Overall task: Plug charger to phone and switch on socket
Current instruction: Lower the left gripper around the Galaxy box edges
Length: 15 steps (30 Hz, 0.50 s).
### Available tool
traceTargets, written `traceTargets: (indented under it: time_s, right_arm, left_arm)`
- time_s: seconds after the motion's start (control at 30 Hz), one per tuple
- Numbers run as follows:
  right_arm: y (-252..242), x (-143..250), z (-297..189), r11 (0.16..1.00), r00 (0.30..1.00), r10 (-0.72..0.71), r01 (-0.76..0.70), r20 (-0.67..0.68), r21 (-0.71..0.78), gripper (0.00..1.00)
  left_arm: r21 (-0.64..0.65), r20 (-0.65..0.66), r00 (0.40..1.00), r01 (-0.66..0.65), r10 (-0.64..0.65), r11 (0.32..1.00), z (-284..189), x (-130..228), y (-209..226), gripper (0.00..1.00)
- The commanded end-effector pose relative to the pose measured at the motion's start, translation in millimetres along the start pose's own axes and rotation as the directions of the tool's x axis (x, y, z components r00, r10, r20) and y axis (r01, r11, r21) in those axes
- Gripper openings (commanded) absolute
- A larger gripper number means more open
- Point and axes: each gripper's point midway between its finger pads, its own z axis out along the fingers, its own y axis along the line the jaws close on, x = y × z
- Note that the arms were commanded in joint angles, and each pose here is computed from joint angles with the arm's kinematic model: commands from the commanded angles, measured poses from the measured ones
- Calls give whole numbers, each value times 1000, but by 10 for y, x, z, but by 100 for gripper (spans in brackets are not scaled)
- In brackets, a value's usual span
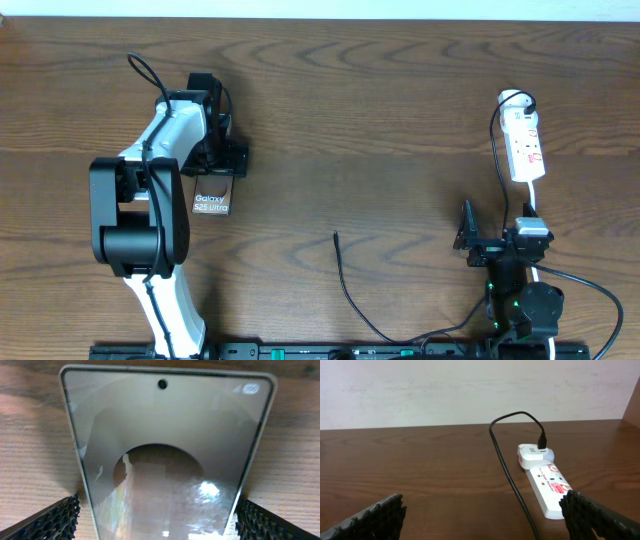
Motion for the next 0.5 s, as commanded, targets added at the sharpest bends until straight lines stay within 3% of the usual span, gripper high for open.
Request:
traceTargets:
  time_s: [0.0,0.47]
  right_arm:
    - [16,13,0,1000,1000,-9,9,-4,-6,99]
    - [16,13,0,1000,1000,-9,9,-4,-6,99]
  left_arm:
    - [57,5,1000,-20,19,998,-12,19,-86,98]
    - [63,-64,997,-49,53,997,97,245,-85,98]
